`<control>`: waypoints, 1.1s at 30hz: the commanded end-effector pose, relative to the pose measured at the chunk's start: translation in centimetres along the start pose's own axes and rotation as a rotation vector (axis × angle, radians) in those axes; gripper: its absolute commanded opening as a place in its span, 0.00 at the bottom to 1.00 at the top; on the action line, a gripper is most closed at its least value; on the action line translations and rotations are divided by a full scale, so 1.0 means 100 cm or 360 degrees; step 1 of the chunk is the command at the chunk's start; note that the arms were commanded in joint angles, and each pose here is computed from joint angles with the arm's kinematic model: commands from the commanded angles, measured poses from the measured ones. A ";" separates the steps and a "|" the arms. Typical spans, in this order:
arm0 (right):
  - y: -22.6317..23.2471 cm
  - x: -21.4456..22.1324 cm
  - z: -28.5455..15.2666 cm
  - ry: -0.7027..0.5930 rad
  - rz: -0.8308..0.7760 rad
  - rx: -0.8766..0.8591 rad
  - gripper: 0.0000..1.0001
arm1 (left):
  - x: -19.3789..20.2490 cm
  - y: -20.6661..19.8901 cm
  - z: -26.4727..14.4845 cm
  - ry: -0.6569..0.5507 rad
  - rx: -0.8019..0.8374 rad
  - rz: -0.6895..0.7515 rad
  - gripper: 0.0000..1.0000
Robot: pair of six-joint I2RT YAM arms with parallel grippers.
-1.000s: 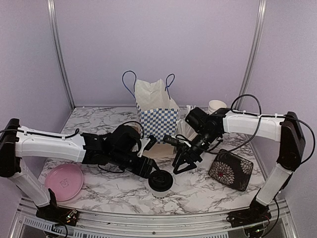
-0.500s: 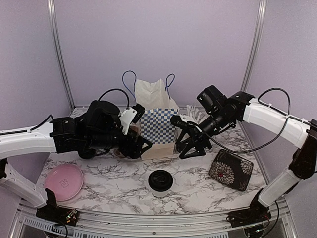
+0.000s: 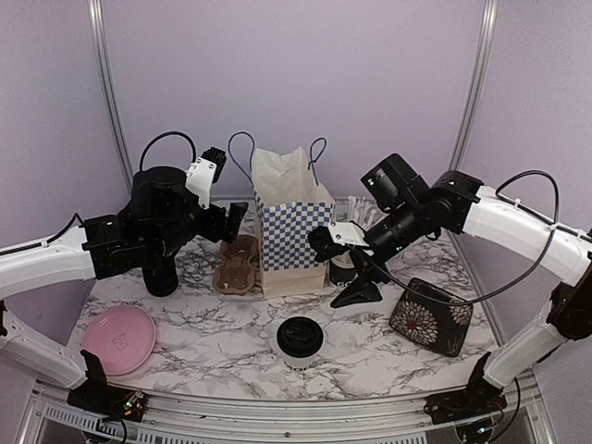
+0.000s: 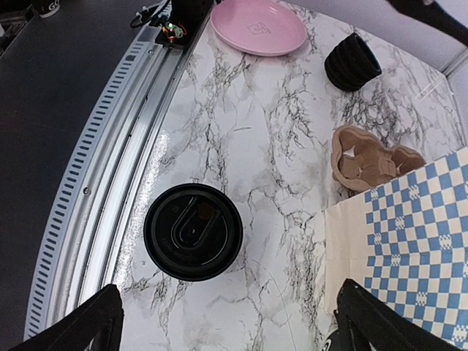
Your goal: Pack the takeout coffee
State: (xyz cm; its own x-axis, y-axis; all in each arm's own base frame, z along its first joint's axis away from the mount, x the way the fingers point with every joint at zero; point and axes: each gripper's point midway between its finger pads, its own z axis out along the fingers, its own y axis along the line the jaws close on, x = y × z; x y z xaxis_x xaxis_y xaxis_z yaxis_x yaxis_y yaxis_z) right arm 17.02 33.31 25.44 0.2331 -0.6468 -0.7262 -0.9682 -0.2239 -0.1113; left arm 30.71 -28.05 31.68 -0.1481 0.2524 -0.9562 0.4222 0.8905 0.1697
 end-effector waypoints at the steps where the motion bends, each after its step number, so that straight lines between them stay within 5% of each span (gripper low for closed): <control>1: 0.007 0.003 0.032 0.0130 -0.0118 -0.0077 0.99 | -0.011 0.048 -0.004 -0.0195 -0.0111 -0.0334 0.99; 14: 0.018 0.019 0.090 0.0362 -0.0180 -0.0187 0.95 | 0.005 0.060 -0.010 -0.0158 -0.0139 -0.0353 0.99; 33: 0.035 0.038 0.111 0.0516 -0.0185 -0.0294 0.82 | 0.012 0.061 -0.002 -0.0094 -0.0147 -0.0339 0.99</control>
State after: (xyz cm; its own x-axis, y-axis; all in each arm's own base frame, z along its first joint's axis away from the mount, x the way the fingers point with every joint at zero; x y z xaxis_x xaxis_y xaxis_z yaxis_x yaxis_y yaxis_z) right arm 13.75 37.71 14.35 0.3603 -0.8007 -0.4786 -0.9150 -0.4032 -0.0143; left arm 32.69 -22.21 31.26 -0.1686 0.0508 -0.9844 0.3055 0.9522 -0.0031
